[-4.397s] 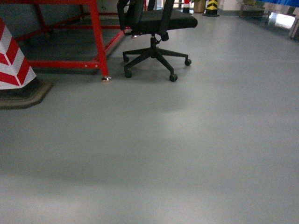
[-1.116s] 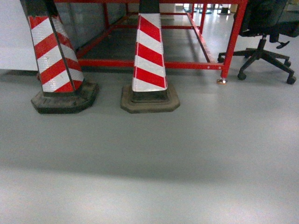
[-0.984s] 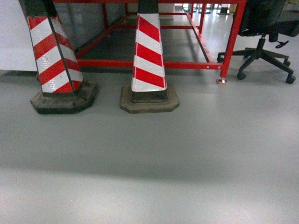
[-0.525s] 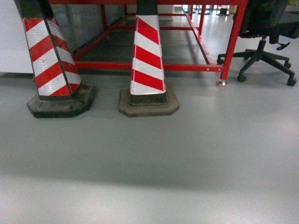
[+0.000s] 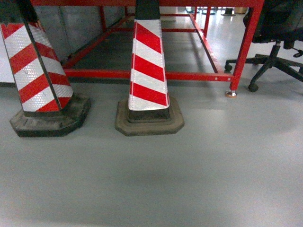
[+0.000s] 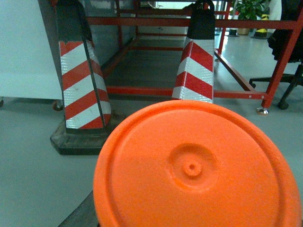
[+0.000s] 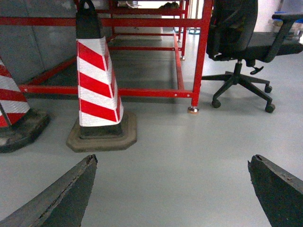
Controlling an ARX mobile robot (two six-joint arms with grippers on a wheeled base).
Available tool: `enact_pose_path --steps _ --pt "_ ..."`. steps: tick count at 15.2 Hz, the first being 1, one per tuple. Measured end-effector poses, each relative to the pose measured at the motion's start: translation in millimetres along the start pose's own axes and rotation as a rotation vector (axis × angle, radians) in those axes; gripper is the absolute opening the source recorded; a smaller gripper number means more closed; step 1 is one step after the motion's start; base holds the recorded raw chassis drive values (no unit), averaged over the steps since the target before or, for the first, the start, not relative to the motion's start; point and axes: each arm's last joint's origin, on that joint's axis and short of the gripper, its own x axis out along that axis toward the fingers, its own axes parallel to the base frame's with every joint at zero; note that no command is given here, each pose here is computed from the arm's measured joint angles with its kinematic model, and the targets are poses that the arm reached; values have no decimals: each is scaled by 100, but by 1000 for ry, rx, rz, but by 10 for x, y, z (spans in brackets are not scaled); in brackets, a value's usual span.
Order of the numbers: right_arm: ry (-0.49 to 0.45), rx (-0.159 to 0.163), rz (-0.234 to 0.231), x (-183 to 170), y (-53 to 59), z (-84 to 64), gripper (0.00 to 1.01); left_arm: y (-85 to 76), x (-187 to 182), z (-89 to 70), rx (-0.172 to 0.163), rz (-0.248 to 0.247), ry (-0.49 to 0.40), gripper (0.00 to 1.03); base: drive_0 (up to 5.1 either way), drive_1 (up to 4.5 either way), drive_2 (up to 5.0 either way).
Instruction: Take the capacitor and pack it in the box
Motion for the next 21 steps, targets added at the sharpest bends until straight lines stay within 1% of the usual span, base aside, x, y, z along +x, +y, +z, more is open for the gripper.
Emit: enact_pose_path --steps 21 --pt "6 0 0 0 0 -6 98 0 0 -4 0 0 4 44 -500 245 245"
